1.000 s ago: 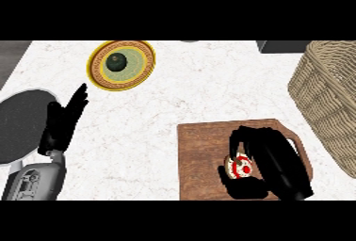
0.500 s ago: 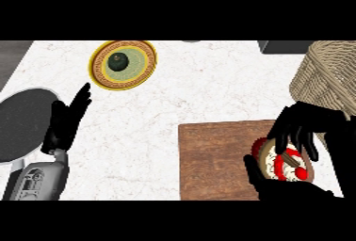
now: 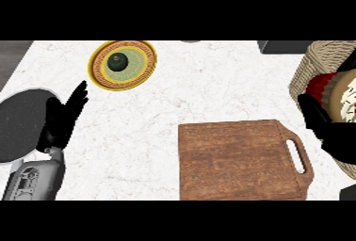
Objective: Pick the cupcake from the cutting board and place it in the basket
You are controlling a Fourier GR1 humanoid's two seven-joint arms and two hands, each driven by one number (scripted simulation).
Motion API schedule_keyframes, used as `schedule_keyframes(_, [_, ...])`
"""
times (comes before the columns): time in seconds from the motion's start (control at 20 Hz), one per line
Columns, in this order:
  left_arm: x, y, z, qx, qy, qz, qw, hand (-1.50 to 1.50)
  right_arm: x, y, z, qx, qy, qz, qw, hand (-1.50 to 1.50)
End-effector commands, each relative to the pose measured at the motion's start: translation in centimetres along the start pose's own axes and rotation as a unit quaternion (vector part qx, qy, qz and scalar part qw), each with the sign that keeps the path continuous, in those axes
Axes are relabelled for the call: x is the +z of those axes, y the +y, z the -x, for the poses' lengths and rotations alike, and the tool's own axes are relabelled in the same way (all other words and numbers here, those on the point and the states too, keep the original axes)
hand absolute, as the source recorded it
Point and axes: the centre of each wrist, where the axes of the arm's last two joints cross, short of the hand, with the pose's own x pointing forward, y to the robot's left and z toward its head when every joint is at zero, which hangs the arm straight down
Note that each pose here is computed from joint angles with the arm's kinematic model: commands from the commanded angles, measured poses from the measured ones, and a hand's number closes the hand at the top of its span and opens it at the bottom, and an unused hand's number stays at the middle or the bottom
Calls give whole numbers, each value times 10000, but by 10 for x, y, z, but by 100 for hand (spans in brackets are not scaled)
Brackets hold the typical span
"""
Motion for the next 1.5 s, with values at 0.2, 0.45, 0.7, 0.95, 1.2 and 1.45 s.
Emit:
schedule_keyframes(0.2, [-5, -8, -3, 89, -17, -5, 10000, 0, -45, -51, 6, 2043, 1059, 229, 9729, 150])
schedule_keyframes(0.45, [-3, -18, 0, -2, -71, 23, 10000, 0, -64, -94, 46, 2490, 1463, -90, 9574, 150])
schedule_keyframes(0.7, [4, -14, -9, 42, -60, 61, 10000, 0, -67, -123, 96, 2949, 1757, -55, 9392, 150])
schedule_keyframes(0.95, [-8, -28, -16, -3, -54, 1, 10000, 0, -63, -122, 146, 2832, 1505, -186, 9470, 150])
schedule_keyframes(1.2, [-6, -1, -5, 90, -66, 18, 9999, 0, -75, -140, 194, 2532, 1353, -301, 9574, 150])
schedule_keyframes(1.45, [4, 9, -4, -23, -123, 12, 9999, 0, -77, -118, 211, 2691, 1471, -563, 9501, 150])
